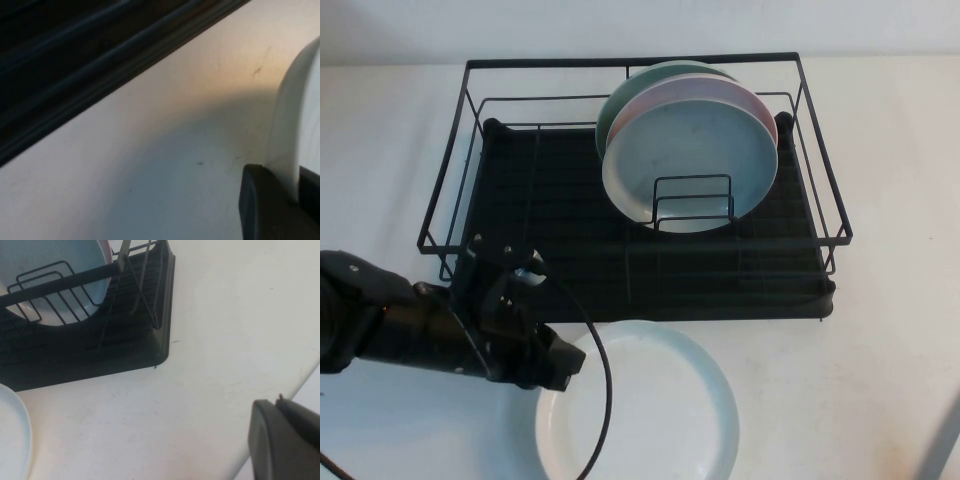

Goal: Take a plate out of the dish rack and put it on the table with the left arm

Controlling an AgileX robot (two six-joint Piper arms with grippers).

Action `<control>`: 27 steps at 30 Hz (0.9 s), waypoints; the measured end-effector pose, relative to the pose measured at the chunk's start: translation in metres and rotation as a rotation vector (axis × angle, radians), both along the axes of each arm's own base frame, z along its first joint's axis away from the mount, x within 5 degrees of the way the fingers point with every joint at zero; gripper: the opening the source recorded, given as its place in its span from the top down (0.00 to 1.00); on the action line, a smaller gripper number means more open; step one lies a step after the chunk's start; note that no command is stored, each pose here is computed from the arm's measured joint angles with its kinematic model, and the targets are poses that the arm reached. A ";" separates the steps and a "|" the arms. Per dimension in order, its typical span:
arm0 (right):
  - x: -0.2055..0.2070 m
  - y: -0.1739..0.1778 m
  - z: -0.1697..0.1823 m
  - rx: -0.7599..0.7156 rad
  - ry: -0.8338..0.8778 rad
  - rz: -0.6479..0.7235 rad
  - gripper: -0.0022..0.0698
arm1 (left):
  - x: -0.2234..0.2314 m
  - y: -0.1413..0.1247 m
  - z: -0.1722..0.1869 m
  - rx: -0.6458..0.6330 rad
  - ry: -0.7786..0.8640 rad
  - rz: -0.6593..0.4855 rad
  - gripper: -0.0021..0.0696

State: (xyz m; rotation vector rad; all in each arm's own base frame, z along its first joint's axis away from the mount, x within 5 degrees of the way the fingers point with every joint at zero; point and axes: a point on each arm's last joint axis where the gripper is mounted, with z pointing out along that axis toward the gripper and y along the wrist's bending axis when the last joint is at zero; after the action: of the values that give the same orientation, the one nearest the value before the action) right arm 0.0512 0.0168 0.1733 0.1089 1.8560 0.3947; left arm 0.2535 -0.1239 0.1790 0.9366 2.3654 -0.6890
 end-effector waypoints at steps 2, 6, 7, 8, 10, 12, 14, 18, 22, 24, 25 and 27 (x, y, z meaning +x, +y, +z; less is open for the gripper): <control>0.000 0.000 0.000 0.000 0.000 0.000 1.00 | 0.001 0.000 0.001 0.009 -0.029 -0.025 0.84; 0.000 0.000 0.000 0.000 0.000 0.000 1.00 | 0.010 -0.001 0.009 0.015 -0.084 -0.027 0.59; 0.000 0.000 0.000 0.000 0.000 0.000 1.00 | 0.013 -0.001 0.011 0.018 -0.101 -0.022 0.52; 0.000 0.000 0.000 0.000 0.000 0.000 1.00 | 0.015 -0.001 0.014 0.020 -0.115 -0.016 0.48; 0.000 0.000 0.000 0.000 0.000 0.000 1.00 | 0.021 -0.002 0.021 0.022 -0.151 -0.011 0.41; 0.000 0.000 0.000 0.000 0.000 0.000 1.00 | 0.025 -0.002 0.032 0.026 -0.196 -0.021 0.38; 0.000 0.000 0.000 0.000 0.000 0.000 1.00 | 0.026 -0.002 0.049 0.022 -0.249 -0.023 0.40; 0.000 0.000 0.000 0.000 0.000 0.000 1.00 | 0.010 0.005 0.102 -0.010 -0.400 0.008 0.73; 0.000 0.000 0.000 0.000 0.000 0.000 1.00 | -0.024 0.015 0.144 -0.051 -0.506 0.016 0.92; 0.000 0.000 0.000 0.000 0.000 0.000 1.00 | -0.042 0.019 0.152 -0.065 -0.516 0.018 0.95; 0.000 0.000 0.000 0.000 0.000 0.000 1.00 | -0.052 0.022 0.153 -0.069 -0.518 0.023 0.96; 0.000 0.000 0.000 0.000 0.000 0.000 1.00 | -0.070 0.028 0.152 -0.080 -0.526 0.037 0.97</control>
State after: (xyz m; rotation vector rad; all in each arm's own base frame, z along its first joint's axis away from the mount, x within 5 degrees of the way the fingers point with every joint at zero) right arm 0.0512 0.0168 0.1733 0.1089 1.8560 0.3947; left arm 0.1834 -0.0962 0.3312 0.9045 1.8729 -0.4496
